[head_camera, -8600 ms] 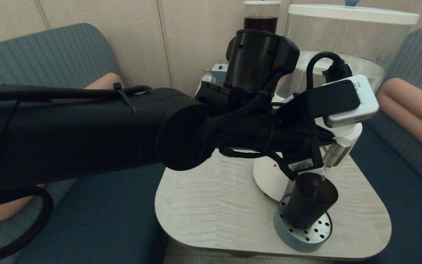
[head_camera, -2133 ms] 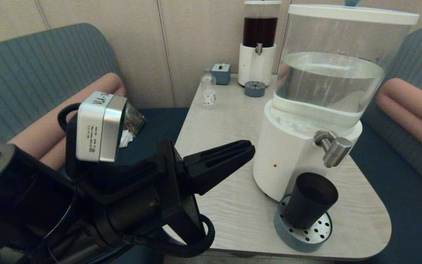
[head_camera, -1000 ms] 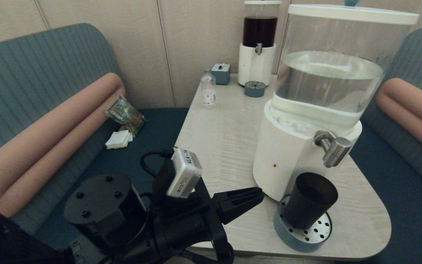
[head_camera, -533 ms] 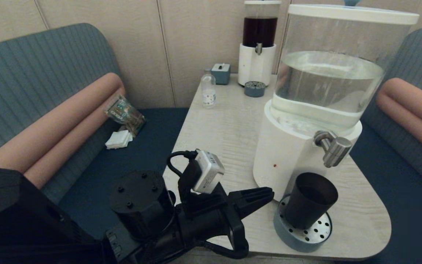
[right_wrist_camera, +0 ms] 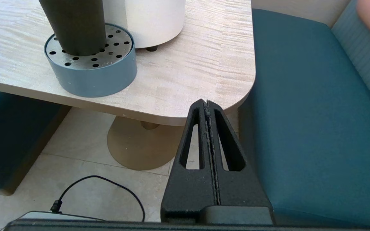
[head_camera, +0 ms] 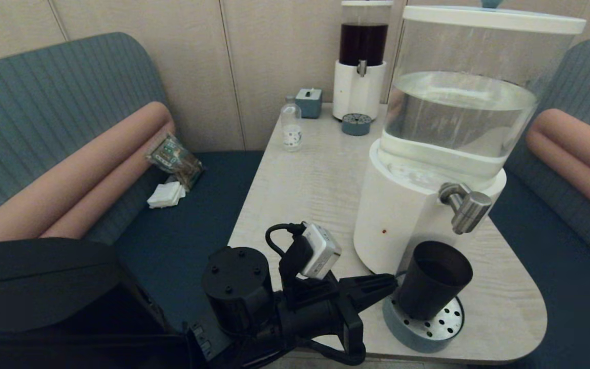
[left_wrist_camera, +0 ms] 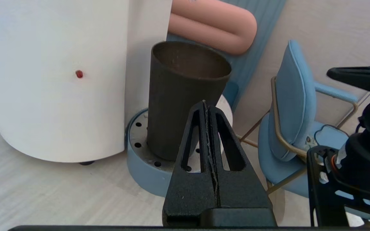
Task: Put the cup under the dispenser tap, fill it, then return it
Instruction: Place the cup next to the water dispenser
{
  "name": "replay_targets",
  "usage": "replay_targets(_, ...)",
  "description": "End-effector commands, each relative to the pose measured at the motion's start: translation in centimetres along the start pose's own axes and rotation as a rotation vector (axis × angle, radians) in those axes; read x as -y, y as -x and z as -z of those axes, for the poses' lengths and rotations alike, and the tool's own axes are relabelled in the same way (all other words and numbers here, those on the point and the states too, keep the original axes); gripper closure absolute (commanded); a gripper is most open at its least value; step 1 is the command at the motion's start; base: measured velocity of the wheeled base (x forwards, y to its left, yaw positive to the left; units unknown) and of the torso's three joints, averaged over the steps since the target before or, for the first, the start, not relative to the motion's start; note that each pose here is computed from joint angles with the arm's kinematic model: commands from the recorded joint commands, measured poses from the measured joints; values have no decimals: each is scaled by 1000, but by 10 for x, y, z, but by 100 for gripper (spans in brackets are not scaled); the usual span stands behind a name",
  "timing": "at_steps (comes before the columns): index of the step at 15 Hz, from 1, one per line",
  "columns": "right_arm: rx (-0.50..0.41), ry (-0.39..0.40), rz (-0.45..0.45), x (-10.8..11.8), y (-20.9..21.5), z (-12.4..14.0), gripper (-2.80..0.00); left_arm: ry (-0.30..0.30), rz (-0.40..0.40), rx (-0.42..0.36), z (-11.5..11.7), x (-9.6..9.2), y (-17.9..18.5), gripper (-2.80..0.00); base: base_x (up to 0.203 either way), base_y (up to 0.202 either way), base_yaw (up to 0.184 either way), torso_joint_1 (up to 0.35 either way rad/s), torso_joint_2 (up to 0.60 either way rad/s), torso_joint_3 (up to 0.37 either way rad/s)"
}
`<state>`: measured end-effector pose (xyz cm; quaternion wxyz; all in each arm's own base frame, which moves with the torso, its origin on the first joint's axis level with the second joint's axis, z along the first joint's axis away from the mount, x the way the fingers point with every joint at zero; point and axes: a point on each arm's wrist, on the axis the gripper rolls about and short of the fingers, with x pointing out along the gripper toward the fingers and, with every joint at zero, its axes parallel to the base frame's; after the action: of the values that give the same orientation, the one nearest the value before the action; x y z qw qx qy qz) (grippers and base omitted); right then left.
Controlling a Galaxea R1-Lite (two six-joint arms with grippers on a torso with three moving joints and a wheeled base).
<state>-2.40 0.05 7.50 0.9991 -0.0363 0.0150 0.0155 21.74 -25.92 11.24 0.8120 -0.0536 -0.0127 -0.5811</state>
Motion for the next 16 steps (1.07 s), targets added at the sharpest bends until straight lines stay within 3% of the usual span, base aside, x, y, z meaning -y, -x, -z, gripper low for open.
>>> replay_targets(1,4,1,-1,0,0,0,0,2,3,-5,5,-2,-3,0,0,0,0,0,0,0)
replay_targets(2,4,1,-1,0,0,0,0,5,2,-6,6,-2,-4,0,0,0,0,0,0,0)
replay_targets(3,4,1,-1,0,0,0,0,3,1,-2,5,-2,-4,-280,0,0,0,0,0,0)
replay_targets(7,4,1,-1,0,0,0,0,-4,2,18,5,-6,-14,-280,0,0,0,0,0,0)
replay_targets(16,4,1,-1,0,0,0,0,-3,14,23,31,-18,-48,-280,0,0,0,0,0,0)
